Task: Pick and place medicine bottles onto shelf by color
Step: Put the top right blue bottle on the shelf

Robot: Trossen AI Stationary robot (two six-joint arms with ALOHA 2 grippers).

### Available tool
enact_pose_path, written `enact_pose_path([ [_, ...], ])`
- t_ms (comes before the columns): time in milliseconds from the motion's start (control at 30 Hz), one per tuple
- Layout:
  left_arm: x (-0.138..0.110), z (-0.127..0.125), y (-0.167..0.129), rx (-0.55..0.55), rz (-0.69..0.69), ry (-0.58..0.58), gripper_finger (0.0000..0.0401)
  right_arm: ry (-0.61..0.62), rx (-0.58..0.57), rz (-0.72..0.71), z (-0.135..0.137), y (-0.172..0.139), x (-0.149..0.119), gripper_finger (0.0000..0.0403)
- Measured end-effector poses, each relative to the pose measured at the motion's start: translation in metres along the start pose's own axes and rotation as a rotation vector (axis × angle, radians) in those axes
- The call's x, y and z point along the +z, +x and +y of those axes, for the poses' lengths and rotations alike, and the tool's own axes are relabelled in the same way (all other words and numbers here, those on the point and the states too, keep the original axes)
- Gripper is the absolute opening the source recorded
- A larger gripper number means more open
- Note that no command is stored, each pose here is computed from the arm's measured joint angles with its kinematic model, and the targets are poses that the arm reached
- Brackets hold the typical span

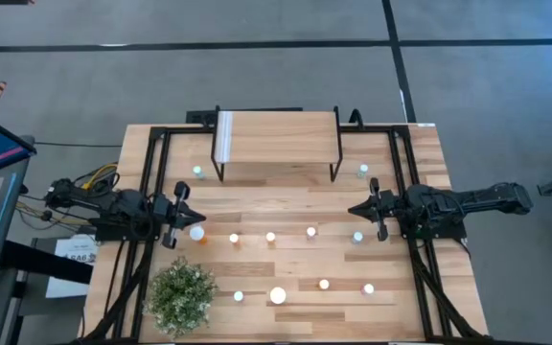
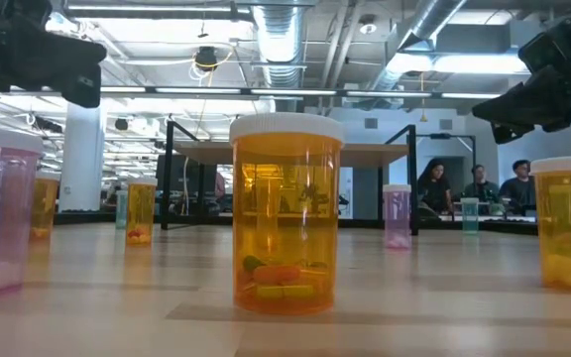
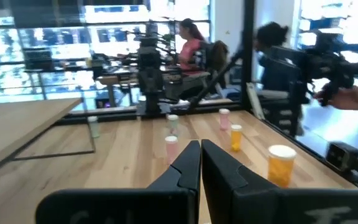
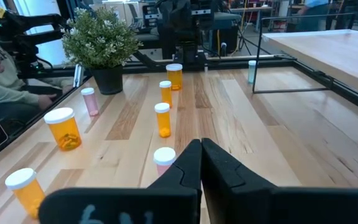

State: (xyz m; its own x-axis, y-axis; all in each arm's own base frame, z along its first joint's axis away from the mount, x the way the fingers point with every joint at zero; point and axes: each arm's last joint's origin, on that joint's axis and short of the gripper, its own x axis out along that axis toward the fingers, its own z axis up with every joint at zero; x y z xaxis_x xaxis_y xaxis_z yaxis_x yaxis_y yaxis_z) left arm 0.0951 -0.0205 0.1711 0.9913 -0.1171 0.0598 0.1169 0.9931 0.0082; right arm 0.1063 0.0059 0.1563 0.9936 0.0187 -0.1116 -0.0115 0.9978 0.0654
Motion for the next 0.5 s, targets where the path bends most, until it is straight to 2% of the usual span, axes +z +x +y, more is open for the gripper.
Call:
enact_pose_path([
  [233, 0.001, 0.002, 0.0, 0.054, -0.014, -0.15, 0.0, 0.003, 0.003, -0.069, 0.0, 0.0, 0.007, 0.0027],
  [500, 0.0, 0.002, 0.0, 0.056, -0.003, -0.062, 0.0, -0.134, -0.002, -0.206, 0.001, -0.002, 0.02, 0.0027],
])
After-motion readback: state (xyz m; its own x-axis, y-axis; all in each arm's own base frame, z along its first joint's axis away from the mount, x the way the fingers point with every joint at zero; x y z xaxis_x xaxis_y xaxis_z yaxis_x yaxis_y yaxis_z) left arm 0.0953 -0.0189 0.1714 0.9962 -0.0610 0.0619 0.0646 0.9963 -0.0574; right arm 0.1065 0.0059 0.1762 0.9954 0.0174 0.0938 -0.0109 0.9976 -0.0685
